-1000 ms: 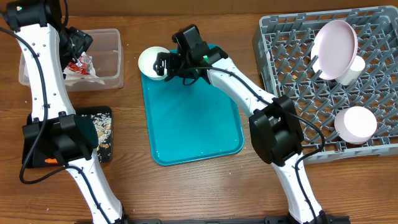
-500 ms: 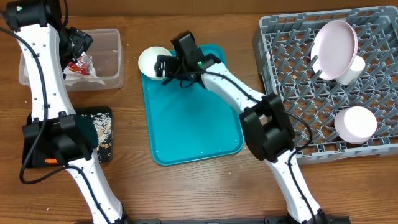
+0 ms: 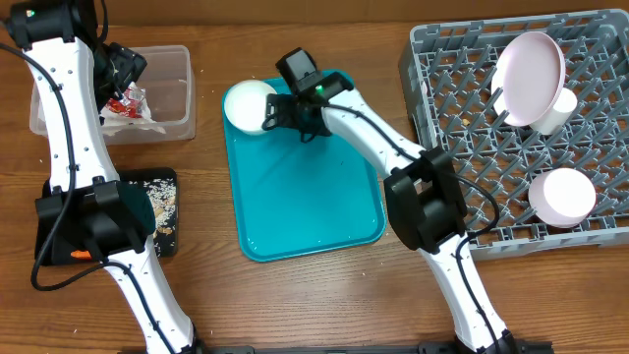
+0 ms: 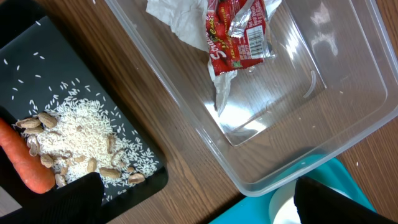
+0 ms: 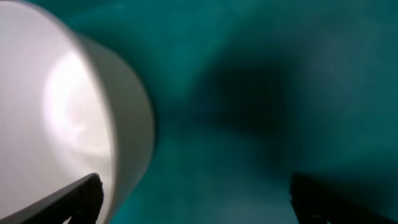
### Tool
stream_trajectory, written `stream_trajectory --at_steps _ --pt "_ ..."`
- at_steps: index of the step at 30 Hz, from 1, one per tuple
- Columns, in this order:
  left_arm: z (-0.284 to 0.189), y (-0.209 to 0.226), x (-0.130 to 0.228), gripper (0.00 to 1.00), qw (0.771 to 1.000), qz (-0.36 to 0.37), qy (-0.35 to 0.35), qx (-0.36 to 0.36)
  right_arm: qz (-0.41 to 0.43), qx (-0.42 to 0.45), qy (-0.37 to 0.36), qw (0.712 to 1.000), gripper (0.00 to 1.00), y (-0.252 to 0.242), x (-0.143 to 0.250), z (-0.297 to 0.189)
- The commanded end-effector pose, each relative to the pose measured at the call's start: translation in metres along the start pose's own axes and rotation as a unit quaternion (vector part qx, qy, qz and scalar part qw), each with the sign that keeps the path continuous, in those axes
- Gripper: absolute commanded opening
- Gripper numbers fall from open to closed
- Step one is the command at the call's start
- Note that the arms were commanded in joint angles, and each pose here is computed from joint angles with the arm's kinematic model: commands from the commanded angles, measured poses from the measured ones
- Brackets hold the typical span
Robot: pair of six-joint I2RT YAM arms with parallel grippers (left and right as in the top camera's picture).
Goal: Sort waste into correct bins and load items into the dishwasher rack
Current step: 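Grasp the white bowl's rim with the right gripper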
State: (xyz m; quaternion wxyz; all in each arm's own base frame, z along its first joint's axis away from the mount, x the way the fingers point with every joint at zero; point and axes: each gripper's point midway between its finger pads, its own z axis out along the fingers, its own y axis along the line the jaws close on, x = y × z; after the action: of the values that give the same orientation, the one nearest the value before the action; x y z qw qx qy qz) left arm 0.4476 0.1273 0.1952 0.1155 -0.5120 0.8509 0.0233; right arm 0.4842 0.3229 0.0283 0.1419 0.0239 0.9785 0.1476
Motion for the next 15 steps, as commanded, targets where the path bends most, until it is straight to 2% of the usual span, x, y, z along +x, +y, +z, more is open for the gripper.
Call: stream_trajectory --at_steps 1,10,15 --pt "-0.004 -0.001 -0.002 1.00 1.000 -0.005 -0.010 0.000 -0.006 0.035 -0.019 0.999 1.00 -0.018 -0.019 -0.012" --pt "-0.004 -0.001 -0.002 1.00 1.000 -0.005 -0.010 -0.001 0.001 0.148 0.029 0.989 1.00 -0.063 0.000 -0.052" --pt "-0.004 -0.001 -0.002 1.00 1.000 -0.005 -0.010 0.000 0.001 0.159 0.042 0.986 1.00 -0.066 0.008 -0.087"
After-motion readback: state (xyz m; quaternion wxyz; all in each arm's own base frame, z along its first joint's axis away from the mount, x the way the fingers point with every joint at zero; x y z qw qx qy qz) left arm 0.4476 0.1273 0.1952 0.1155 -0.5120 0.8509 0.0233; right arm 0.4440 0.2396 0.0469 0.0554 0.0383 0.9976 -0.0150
